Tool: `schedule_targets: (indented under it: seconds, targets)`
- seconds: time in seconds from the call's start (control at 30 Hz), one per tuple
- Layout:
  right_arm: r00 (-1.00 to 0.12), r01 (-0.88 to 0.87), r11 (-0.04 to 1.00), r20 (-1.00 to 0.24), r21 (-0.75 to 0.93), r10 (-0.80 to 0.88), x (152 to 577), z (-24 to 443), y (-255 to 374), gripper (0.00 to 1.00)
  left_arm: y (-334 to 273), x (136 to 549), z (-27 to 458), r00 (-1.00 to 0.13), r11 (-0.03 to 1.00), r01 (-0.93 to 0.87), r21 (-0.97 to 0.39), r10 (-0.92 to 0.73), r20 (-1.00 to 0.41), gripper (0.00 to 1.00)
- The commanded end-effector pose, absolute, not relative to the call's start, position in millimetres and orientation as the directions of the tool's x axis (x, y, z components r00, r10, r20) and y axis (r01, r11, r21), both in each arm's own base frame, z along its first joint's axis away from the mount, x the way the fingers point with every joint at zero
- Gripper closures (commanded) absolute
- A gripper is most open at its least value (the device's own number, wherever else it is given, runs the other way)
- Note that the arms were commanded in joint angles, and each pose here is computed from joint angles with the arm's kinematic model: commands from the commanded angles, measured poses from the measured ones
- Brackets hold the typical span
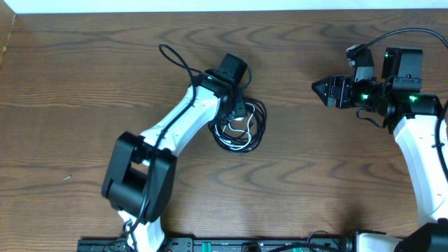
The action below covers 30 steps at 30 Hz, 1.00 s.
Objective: Untangle cables
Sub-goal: 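Lower the left gripper onto the cable bundle and grasp cables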
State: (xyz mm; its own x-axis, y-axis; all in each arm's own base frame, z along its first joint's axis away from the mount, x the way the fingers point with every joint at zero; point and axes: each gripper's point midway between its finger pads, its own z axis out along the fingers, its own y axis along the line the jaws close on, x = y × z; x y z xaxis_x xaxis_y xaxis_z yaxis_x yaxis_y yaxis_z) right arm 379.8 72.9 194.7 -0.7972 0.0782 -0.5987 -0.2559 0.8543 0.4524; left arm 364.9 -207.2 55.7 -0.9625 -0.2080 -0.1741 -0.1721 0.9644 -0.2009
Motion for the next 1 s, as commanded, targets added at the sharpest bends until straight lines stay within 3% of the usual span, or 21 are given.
schedule_targets:
  seconds: [0.0, 0.63, 0.97]
  targets:
    - [-0.793, -0.243, 0.863, -0.603, 0.443, 0.086, 384, 199, 69, 0.27, -201, 359, 32, -0.967, 0.969, -0.201, -0.145, -0.221, -0.131, 0.45]
    - [-0.795, -0.237, 0.866, -0.6, 0.439, 0.087, 383, 198, 68, 0.26, -202, 357, 24, -0.968, 0.968, -0.209, -0.14, -0.224, -0.108, 0.64]
    - [-0.795, -0.237, 0.866, -0.601, 0.439, 0.087, 383, 198, 68, 0.25, -203, 360, 20, -0.966, 0.965, -0.217, -0.145, -0.234, -0.112, 0.67]
